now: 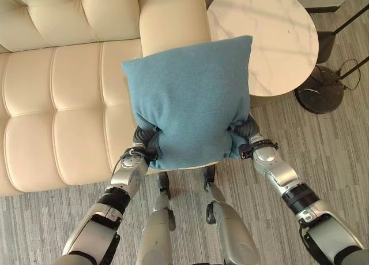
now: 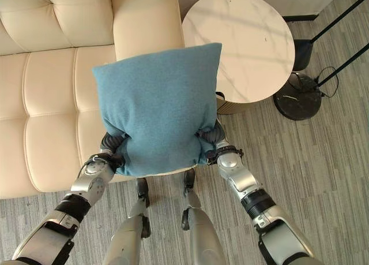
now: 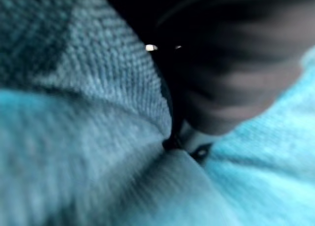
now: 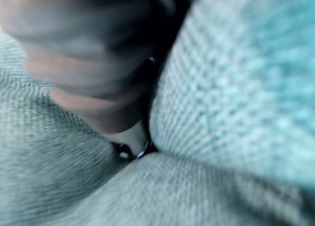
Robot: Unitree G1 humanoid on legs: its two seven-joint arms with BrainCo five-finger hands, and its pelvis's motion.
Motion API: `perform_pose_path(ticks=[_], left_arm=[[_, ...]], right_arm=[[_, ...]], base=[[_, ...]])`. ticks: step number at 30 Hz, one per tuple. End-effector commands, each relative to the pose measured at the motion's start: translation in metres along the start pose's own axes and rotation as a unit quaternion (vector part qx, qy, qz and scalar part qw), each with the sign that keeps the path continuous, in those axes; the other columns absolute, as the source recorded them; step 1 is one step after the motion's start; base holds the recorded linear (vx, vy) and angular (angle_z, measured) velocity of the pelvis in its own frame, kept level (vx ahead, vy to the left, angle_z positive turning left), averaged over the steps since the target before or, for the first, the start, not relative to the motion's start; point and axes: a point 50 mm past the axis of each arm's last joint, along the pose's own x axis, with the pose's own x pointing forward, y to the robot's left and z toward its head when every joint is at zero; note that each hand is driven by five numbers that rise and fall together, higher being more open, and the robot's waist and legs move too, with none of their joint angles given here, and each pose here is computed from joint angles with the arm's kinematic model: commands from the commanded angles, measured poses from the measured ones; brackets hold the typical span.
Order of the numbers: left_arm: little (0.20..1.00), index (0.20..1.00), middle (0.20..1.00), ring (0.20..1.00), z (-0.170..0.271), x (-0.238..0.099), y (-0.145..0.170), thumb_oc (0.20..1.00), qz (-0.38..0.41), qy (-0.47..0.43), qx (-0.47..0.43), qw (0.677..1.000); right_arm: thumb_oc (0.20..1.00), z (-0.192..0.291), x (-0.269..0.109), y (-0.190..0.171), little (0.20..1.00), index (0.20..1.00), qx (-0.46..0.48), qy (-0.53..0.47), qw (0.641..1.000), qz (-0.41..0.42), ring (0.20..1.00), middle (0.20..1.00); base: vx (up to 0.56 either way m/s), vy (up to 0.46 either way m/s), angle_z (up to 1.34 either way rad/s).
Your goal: Pick up all the scattered cushions and arrange them neatly on the sofa.
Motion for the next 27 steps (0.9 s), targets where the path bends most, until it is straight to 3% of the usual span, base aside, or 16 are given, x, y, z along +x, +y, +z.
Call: perform_pose_path(ticks=[1,5,14,27], left_arm=[[0.200,0.200,0.200,0.200,-0.020,-0.020,-0.130,0.200,-0.249,0.051,-0.127,0.959],[0.200,0.200,0.200,0.200,-0.028,-0.026,-0.138,0.200,-0.259,0.069,-0.162,0.950],[0.200,0.200,0.200,0.200,-0.041,-0.041,-0.155,0.200,-0.278,0.103,-0.242,0.924],[0.200,0.200,0.200,0.200,-0.030,-0.072,-0.152,0.200,-0.330,0.073,-0.288,0.896]], right_arm=[[0.200,0.042,-0.014,0.110,0.200,0.200,0.158,-0.072,0.954,0.245,0.200,0.200],[0.200,0.036,-0.020,0.125,0.200,0.200,0.224,-0.045,0.933,0.278,0.200,0.200],[0.200,0.008,-0.043,0.157,0.200,0.200,0.417,0.045,0.850,0.317,0.200,0.200],[0.200,0.008,-0.075,0.167,0.200,0.200,0.465,0.060,0.797,0.379,0.200,0.200]], base=[[0.00,0.000,0.00],[0.00,0.000,0.00],[-0.02,0.009,0.01],[-0.01,0.074,0.01]])
